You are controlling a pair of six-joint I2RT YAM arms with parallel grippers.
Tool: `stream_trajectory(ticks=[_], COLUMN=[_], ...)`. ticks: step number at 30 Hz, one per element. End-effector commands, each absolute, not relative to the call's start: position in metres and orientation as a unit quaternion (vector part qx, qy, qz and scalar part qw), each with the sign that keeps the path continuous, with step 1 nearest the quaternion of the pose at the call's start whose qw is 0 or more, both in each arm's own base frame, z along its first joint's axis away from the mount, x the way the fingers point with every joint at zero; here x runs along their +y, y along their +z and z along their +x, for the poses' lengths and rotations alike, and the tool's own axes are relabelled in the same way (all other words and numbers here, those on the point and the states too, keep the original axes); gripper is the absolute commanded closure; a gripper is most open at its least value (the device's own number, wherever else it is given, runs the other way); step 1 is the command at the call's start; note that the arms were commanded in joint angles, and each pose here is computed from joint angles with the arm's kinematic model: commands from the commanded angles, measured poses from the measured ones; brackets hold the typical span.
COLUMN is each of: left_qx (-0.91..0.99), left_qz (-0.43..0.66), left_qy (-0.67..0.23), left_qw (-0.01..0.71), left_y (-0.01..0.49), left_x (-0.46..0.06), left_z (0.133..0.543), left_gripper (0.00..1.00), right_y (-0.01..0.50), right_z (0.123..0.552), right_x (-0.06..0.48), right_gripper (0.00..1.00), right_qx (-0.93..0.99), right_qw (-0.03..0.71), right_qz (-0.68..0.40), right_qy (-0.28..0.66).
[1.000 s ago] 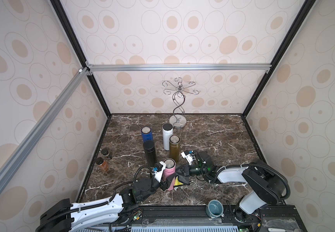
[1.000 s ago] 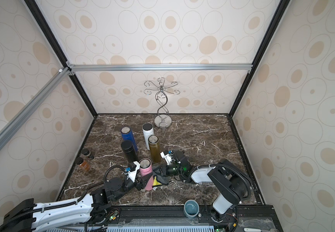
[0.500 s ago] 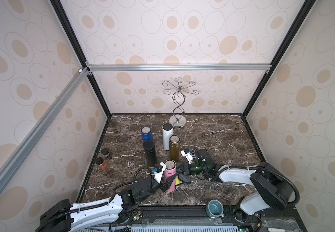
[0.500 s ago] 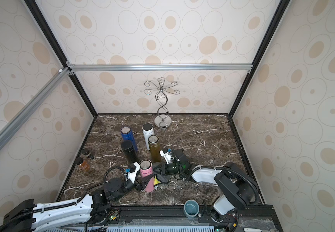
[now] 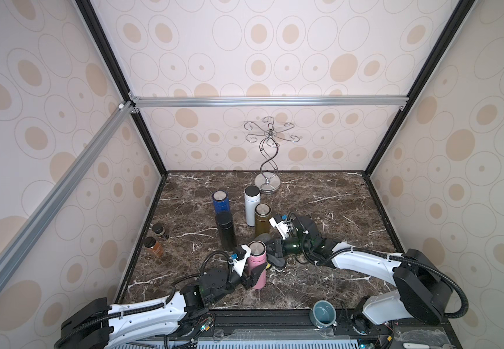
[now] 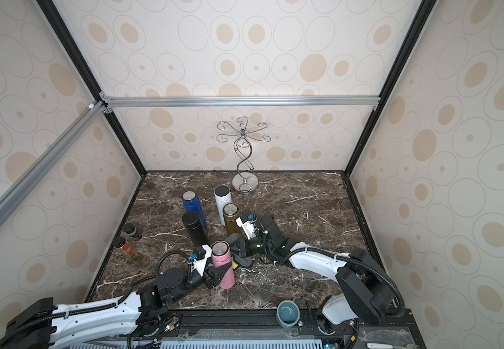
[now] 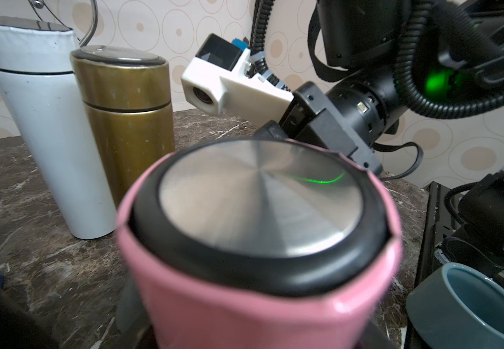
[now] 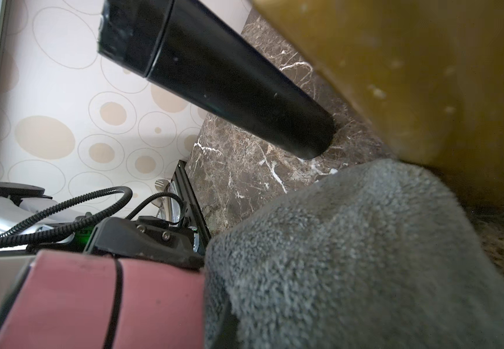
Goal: Wipe the surface of the thermos
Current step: Wipe the dirt from the surface of the thermos.
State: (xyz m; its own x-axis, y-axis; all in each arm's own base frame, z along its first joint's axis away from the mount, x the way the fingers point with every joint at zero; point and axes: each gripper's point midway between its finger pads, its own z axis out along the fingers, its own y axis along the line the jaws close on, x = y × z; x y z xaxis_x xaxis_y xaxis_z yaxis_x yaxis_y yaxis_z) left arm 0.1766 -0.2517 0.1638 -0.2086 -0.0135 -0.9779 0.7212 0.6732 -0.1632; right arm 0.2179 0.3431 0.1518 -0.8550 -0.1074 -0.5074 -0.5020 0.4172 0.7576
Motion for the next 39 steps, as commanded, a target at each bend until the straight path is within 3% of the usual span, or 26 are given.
stream_trajectory(ticks=[1, 9, 12, 23, 32, 36, 39], left_qx=[0.687, 0.699, 0.705, 0.716, 0.727, 0.731, 0.732], left_qz=[0.241, 0.233, 0.224, 0.214, 0.212, 0.21, 0.205], left_qy=[-0.323, -0.311, -0.305, -0.292, -0.284, -0.28, -0.278], left_qw=[0.604, 0.6, 0.6, 0.597, 0.588, 0.585, 0.587], left_y=[0.183, 0.174, 0.172, 0.168, 0.161, 0.159, 0.16], left_x=[-0.253, -0.251, -0.249, -0.246, -0.248, -0.248, -0.247], left_z=[0.179, 0.184, 0.186, 0.19, 0.194, 0.195, 0.196], left_gripper=[0.97, 0.85, 0.68, 0.49, 0.25, 0.25, 0.34], right_y=[0.169, 0.163, 0.165, 0.172, 0.173, 0.175, 0.175], right_z=[0.201, 0.19, 0.186, 0.176, 0.171, 0.169, 0.17], right_x=[0.354, 0.362, 0.365, 0.368, 0.368, 0.369, 0.368], right_gripper=[1.0, 1.0, 1.0, 1.0, 1.0, 1.0, 1.0], right_qx=[0.793, 0.793, 0.791, 0.784, 0.781, 0.777, 0.779], right_qw=[0.189, 0.179, 0.177, 0.184, 0.192, 0.194, 0.198], right_qz=[-0.218, -0.225, -0.231, -0.253, -0.269, -0.274, -0.273], right_qy=[0.536, 0.537, 0.538, 0.536, 0.53, 0.532, 0.528])
